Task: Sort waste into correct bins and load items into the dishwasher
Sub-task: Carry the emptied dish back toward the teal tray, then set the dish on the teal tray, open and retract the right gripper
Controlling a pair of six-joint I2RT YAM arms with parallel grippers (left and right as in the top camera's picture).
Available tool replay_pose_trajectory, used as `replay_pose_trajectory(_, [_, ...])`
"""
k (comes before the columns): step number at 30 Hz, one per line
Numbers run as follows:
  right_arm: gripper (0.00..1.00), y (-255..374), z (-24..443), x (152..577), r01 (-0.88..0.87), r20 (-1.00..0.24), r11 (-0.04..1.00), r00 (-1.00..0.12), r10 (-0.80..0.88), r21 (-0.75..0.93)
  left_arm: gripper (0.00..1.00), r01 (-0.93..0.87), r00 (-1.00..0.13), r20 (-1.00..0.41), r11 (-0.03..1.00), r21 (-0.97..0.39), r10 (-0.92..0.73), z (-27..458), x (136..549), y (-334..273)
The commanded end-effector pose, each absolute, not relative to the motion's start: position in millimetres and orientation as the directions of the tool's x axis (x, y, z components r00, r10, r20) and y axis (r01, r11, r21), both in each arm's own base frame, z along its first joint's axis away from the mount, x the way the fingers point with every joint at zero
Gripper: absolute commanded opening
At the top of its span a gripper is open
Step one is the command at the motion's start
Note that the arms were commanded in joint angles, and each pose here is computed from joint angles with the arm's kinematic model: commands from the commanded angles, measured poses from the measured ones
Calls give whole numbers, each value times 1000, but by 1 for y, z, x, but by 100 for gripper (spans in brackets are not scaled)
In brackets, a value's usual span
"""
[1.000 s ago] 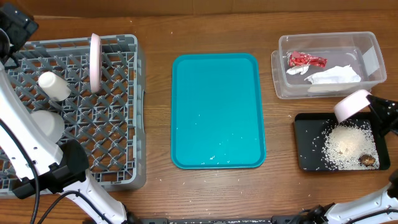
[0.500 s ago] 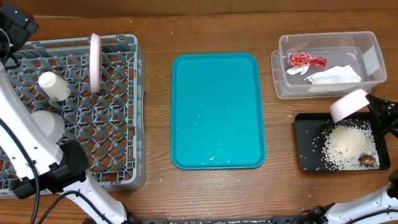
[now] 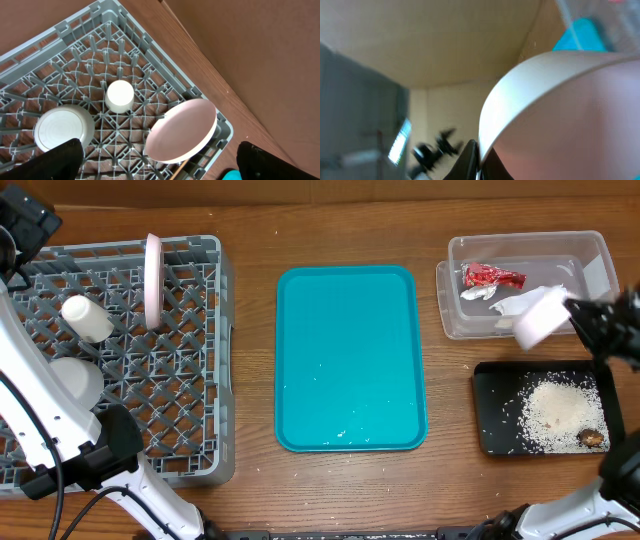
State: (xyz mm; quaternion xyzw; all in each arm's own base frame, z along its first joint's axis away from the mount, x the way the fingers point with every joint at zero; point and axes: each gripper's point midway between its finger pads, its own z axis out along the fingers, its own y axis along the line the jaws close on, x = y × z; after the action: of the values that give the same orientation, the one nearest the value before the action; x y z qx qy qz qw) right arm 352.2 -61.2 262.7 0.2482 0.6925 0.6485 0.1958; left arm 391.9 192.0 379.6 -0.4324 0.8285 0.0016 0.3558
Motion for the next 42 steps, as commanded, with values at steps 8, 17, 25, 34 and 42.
replay_pose_trajectory(8, [4, 46, 276, 399, 215, -139, 721, -907, 397, 659, 100, -727, -360, -587, 612, -310, -725, 379, 392, 193])
replay_pose_trajectory(17, [4, 214, 234, 422, 61, -357, 920, -910, 211, 388, 100, -727, -360, -587, 612, -310, -725, 379, 392, 193])
replay_pose_trajectory(25, [4, 319, 151, 393, -93, -298, 951, -955, -1, 295, 100, -727, -360, -587, 612, -311, -725, 379, 392, 193])
replay_pose_trajectory(34, [17, 342, 97, 373, -110, -210, 967, -976, -61, 231, 100, -727, -360, -587, 612, -310, -725, 379, 392, 193])
replay_pose_trajectory(42, [86, 321, 125, 374, -73, -190, 972, -981, -31, 221, 100, -727, -360, -587, 612, -310, -725, 379, 392, 193])
